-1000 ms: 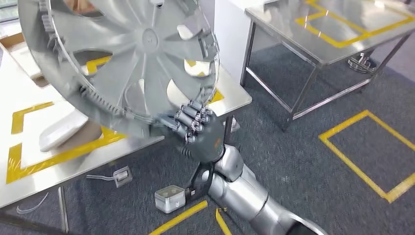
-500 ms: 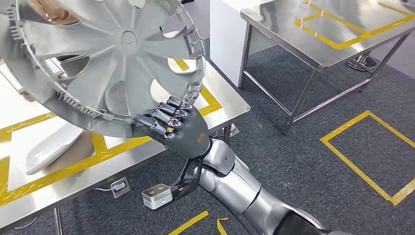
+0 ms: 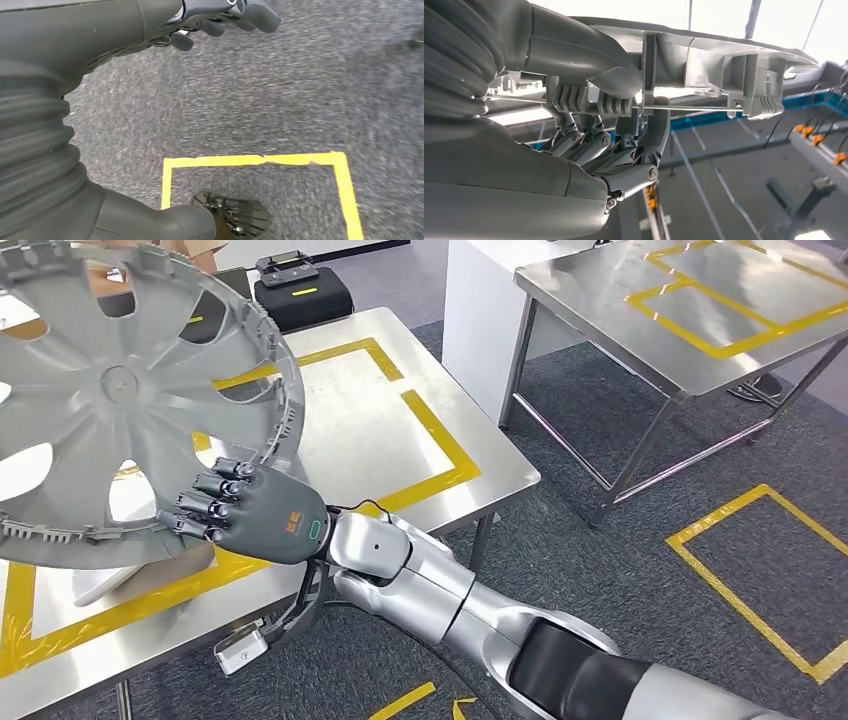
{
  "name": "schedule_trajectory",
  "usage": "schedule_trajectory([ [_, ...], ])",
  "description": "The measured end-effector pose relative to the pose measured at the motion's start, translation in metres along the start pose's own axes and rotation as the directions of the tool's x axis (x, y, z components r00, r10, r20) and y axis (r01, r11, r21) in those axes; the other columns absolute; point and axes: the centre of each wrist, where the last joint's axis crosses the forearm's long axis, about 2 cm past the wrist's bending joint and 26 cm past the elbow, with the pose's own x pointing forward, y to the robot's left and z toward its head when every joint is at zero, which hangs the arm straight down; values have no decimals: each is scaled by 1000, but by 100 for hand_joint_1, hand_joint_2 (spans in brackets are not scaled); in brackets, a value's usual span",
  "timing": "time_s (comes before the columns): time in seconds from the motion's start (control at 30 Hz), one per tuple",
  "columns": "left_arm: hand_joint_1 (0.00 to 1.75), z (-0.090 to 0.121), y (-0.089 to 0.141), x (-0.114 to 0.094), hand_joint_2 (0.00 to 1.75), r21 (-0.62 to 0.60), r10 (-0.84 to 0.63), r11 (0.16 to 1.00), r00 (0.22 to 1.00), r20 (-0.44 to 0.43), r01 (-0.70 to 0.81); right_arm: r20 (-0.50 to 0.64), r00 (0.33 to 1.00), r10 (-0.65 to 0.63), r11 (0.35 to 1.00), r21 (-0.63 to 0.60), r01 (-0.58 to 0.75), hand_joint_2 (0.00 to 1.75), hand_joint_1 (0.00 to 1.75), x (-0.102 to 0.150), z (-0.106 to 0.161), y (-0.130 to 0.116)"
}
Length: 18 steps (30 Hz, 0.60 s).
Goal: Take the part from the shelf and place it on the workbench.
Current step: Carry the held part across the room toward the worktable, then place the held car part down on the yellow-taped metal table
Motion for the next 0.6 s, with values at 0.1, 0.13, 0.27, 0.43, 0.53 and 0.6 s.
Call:
schedule_trajectory([
  [0.1,0,2,-3,3,175,-14,-29,999,999,29,29,2,1000,-2,999,50,2,175,175,-4,-14,7],
  [0.13,0,2,-4,3,175,-18,-41,999,998,41,42,-5,1000,-2,998,68,2,175,175,-6,-17,9],
  [0.27,0,4,-7,7,175,-8,-123,992,987,105,125,-47,999,21,988,156,-13,175,175,-16,-25,19],
  [0.43,0,4,-7,10,175,22,-189,982,973,132,188,-96,992,78,960,277,-49,175,175,-35,-23,28],
  [0.53,0,4,-7,10,175,36,-188,982,973,133,185,-119,987,104,942,331,-59,175,131,-43,-18,33],
  [0.6,0,4,-7,11,175,44,-185,983,974,129,181,-133,985,114,933,355,-60,131,44,-46,-15,35],
])
